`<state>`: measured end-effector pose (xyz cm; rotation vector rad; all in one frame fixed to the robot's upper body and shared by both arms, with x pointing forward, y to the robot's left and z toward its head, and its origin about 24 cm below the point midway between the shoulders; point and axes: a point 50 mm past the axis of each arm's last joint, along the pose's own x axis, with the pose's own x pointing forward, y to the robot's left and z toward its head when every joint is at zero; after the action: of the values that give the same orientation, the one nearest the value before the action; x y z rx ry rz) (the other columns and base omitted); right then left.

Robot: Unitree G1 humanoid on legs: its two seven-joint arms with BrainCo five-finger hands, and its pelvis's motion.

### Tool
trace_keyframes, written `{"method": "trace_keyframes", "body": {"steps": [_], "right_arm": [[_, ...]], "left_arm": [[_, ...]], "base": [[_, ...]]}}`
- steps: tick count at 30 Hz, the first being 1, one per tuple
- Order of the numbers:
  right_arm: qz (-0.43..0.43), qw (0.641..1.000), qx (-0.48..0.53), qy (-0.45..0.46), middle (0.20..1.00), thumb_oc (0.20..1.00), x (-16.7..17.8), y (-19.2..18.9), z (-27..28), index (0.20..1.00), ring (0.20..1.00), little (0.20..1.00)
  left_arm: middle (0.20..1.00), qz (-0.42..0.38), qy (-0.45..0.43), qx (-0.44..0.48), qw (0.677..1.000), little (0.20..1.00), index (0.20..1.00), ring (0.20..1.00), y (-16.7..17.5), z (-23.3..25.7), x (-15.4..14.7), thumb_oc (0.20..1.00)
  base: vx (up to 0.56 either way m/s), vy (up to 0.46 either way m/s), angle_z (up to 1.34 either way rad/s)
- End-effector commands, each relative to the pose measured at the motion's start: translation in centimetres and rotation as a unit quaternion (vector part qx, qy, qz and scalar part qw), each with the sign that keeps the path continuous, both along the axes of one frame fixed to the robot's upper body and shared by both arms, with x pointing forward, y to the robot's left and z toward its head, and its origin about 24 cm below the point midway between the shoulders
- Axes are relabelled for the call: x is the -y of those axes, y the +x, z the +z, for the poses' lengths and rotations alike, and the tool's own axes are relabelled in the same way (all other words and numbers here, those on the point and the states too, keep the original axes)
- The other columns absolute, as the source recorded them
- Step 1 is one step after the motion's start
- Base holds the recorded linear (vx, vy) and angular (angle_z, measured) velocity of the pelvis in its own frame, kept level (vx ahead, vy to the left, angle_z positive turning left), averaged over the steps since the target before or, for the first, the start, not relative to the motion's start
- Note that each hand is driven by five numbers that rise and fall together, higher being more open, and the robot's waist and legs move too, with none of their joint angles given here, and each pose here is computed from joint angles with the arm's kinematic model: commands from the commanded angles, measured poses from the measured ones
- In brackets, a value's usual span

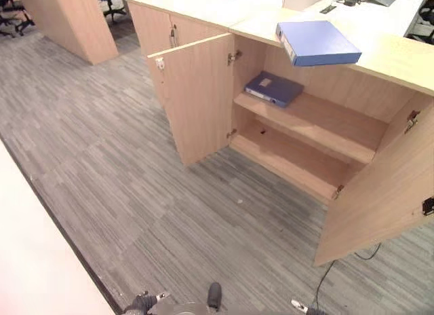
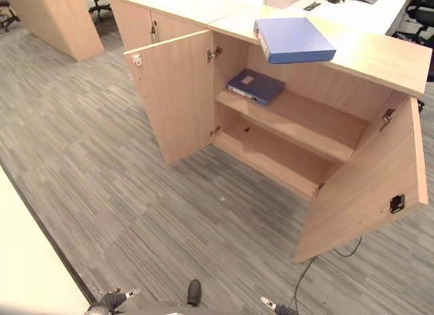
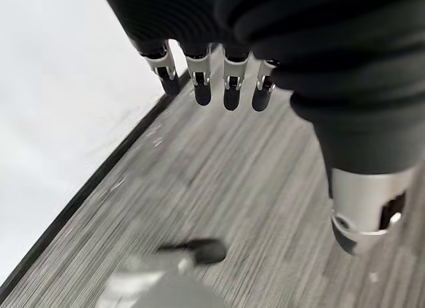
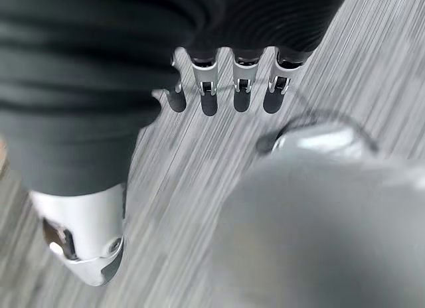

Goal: Put the empty folder in the office cabinet

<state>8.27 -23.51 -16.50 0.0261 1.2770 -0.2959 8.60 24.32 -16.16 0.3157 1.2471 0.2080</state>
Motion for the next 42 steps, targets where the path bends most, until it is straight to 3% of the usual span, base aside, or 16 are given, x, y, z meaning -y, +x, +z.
{"method": "trace_keyframes", "body": {"steps": [1, 6, 13, 22, 32, 42], "right_arm": [[0.033, 0.999, 0.025, -0.026, 1.0, 1.0, 1.2, 1.7, 0.7, 1.0, 1.0, 1.0], [0.054, 0.998, 0.032, -0.025, 1.0, 1.0, 0.5, 2.4, 0.7, 1.0, 1.0, 1.0], [0.041, 0.999, 0.004, -0.029, 1.0, 1.0, 0.8, 0.2, 0.3, 1.0, 1.0, 1.0], [0.056, 0.998, 0.007, -0.039, 1.0, 1.0, 1.1, 0.6, 0.5, 1.0, 1.0, 1.0], [0.025, 0.998, -0.005, -0.051, 1.0, 1.0, 2.7, -0.2, 0.7, 1.0, 1.0, 1.0], [0.03, 0.998, 0.025, -0.044, 1.0, 1.0, 2.0, 1.5, 0.9, 1.0, 1.0, 1.0]], "left_arm": [[1.0, -0.004, 0.02, -0.015, 1.0, 1.0, 1.0, 1.0, -1.4, 0.1, -1.1, 1.0], [1.0, -0.021, 0.015, -0.023, 0.999, 1.0, 1.0, 1.0, -1.5, 0.0, -0.9, 1.0], [1.0, -0.048, 0.005, -0.021, 0.999, 1.0, 1.0, 1.0, -1.0, -0.1, -0.2, 1.0], [1.0, -0.006, 0.007, -0.02, 1.0, 1.0, 1.0, 1.0, -1.7, -0.2, -0.3, 1.0], [1.0, -0.018, 0.0, -0.018, 1.0, 1.0, 1.0, 1.0, -1.5, -0.4, 0.7, 1.0], [1.0, -0.029, 0.033, -0.015, 0.999, 1.0, 1.0, 1.0, -0.9, 0.3, -1.5, 1.0]], "base": [[0.09, 0.316, -0.9], [0.06, 0.126, -0.26], [0.04, -0.101, 0.07], [0.06, 0.032, -0.33], [0.17, 0.375, -0.16], [0.13, 0.451, -0.03]]}}
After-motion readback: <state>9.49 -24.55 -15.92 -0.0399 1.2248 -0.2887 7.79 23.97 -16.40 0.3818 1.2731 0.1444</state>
